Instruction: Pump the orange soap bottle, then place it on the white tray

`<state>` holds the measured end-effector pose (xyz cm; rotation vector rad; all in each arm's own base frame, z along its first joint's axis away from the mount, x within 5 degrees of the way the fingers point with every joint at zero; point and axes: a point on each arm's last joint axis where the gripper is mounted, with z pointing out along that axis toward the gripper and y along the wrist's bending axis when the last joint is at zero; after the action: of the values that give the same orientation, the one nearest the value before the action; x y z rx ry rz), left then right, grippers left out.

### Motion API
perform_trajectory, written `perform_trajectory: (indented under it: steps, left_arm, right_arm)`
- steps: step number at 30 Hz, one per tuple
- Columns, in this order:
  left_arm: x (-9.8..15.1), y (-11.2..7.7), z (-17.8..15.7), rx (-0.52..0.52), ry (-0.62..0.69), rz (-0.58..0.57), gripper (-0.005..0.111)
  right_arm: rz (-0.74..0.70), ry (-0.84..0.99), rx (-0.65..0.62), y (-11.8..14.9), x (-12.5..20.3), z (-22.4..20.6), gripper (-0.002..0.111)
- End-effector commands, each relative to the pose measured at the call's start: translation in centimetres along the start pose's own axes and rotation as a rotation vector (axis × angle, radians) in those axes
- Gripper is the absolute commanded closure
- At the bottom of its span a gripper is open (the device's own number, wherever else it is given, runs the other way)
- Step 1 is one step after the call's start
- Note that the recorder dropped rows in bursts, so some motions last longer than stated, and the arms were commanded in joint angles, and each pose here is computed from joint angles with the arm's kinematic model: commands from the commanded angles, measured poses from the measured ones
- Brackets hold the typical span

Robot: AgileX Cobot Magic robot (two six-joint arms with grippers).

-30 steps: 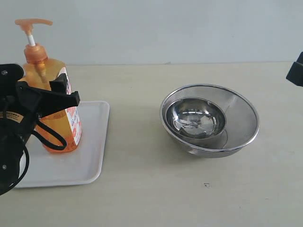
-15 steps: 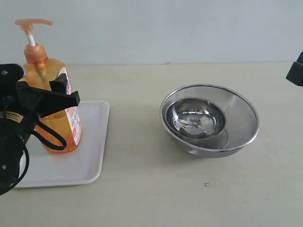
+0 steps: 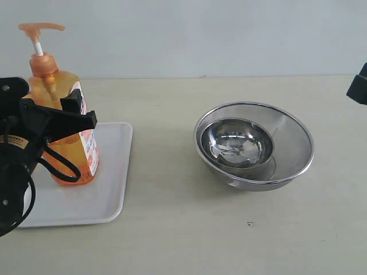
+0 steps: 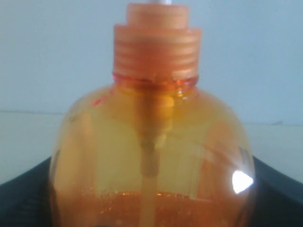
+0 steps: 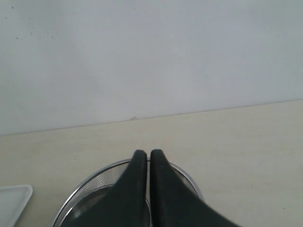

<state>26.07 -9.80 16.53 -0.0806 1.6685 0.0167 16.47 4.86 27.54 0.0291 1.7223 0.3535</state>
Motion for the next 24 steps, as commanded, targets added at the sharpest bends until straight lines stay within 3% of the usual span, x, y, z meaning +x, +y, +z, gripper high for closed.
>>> perform_trajectory:
  steps: [1,24]
  left_arm:
    - [-0.80,0.05,0.19,-0.013,-0.056,0.024,0.028]
    - [-0.99,0.51,-0.48,-0.016,-0.048,0.044,0.027]
  right_arm:
    - [-0.006,-0.004,-0.003,0.02,-0.03,-0.09,0.108]
    - [-0.006,-0.004,-0.003,0.02,-0.03,-0.09,0.108]
